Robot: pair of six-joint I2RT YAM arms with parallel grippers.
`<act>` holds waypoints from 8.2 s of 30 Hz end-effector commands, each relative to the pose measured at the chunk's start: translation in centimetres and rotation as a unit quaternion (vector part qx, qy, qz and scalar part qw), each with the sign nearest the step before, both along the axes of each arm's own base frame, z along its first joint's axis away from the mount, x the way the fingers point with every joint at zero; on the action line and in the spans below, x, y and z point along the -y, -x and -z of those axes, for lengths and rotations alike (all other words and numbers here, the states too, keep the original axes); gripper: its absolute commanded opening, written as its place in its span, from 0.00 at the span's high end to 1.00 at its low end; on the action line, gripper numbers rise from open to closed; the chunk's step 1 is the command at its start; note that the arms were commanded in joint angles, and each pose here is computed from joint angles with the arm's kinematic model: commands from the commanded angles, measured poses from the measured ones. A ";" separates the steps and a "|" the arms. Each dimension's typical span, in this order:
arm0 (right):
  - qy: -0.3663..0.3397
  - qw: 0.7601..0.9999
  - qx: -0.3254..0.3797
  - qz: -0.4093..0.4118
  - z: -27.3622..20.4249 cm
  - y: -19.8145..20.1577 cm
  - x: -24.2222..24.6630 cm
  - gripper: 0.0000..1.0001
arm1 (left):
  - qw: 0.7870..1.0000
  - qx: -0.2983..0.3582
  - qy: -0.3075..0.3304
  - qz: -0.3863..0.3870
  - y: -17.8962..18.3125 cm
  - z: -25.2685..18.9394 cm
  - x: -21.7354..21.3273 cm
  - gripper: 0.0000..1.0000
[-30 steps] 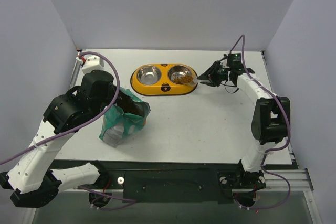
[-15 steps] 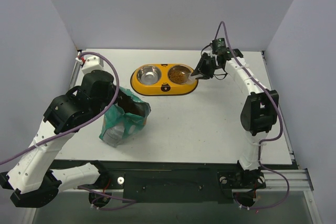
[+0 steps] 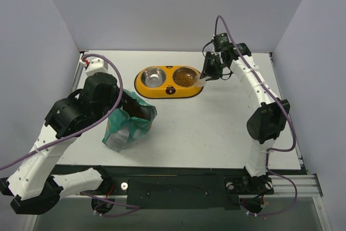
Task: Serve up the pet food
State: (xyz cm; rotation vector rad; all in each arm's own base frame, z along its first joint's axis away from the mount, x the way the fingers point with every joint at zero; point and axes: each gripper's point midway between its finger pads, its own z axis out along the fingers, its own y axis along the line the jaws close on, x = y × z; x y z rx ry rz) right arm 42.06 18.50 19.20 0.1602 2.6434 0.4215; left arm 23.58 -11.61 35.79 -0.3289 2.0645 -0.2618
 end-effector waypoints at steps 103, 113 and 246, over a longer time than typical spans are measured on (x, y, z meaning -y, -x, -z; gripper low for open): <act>0.058 0.950 -0.044 -0.303 -0.1 19.2 -12.5 1.00 | 0.964 -0.015 0.205 0.168 -2.3 -0.3 13.9 1.00; -0.239 0.917 -0.063 -0.314 -3.1 21.0 -22.9 1.00 | 0.973 -0.005 0.189 0.133 -2.9 -1.1 12.5 1.00; -0.568 0.817 0.096 0.001 -8.5 -3.2 -10.3 1.00 | 0.981 0.125 0.091 -0.116 1.7 -7.0 -5.8 1.00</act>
